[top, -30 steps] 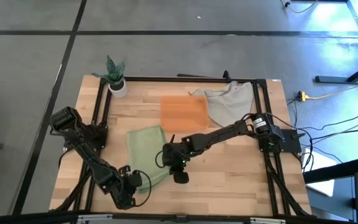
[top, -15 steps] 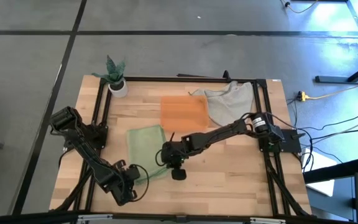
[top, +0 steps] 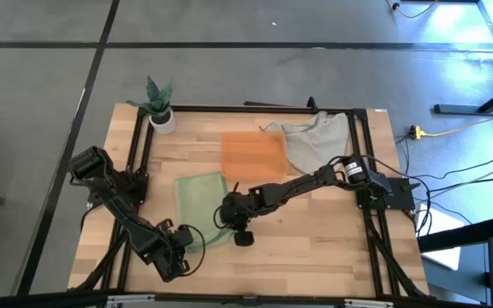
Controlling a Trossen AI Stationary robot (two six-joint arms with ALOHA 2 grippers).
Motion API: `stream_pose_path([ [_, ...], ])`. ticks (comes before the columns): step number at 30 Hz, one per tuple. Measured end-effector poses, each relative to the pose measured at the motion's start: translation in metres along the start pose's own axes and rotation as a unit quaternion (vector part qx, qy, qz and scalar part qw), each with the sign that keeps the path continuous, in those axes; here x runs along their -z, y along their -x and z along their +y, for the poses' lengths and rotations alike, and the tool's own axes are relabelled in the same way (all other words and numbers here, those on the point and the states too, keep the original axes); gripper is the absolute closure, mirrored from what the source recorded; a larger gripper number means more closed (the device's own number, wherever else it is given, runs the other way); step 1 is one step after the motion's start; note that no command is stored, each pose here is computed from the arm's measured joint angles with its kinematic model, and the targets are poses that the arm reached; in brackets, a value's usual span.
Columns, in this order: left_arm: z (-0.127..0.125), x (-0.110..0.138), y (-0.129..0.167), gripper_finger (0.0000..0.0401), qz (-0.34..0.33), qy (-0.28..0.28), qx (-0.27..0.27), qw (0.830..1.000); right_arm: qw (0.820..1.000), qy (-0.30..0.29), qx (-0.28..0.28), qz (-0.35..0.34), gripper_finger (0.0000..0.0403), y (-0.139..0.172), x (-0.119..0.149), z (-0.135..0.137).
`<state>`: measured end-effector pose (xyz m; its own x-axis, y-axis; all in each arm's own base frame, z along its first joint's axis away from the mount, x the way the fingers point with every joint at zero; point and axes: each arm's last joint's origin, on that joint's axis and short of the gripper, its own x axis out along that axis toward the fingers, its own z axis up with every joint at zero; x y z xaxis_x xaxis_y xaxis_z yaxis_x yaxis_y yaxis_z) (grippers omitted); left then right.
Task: Roll microfiber towels into tight, uniform cylinder then place into a basket
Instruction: Roll the green microfiber towel
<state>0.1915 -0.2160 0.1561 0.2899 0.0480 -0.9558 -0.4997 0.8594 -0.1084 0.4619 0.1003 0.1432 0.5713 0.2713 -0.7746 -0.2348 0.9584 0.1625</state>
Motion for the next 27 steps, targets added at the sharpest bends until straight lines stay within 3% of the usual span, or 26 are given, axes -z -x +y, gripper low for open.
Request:
stream_pose_path([
  [7,0.000,0.000,0.000,0.0401,0.000,0.010,-0.001,1.000,1.000,-0.012,0.001,-0.008,0.0298,0.001,-0.002,-0.002],
  [11,0.001,-0.002,-0.001,0.0401,-0.001,0.015,-0.003,1.000,0.999,-0.024,0.003,-0.021,0.0283,0.008,-0.009,-0.004],
  [18,0.003,-0.008,-0.002,0.0401,0.004,0.026,-0.007,1.000,0.998,0.042,-0.017,-0.046,0.0282,0.016,-0.027,0.011],
  [22,0.003,-0.011,-0.003,0.0401,0.005,0.028,-0.009,1.000,0.994,0.078,-0.069,-0.039,0.0281,0.013,-0.024,0.026],
  [27,0.003,-0.011,-0.003,0.0401,0.005,0.028,-0.009,1.000,0.990,0.112,-0.077,-0.023,0.0281,-0.006,-0.013,0.029],
])
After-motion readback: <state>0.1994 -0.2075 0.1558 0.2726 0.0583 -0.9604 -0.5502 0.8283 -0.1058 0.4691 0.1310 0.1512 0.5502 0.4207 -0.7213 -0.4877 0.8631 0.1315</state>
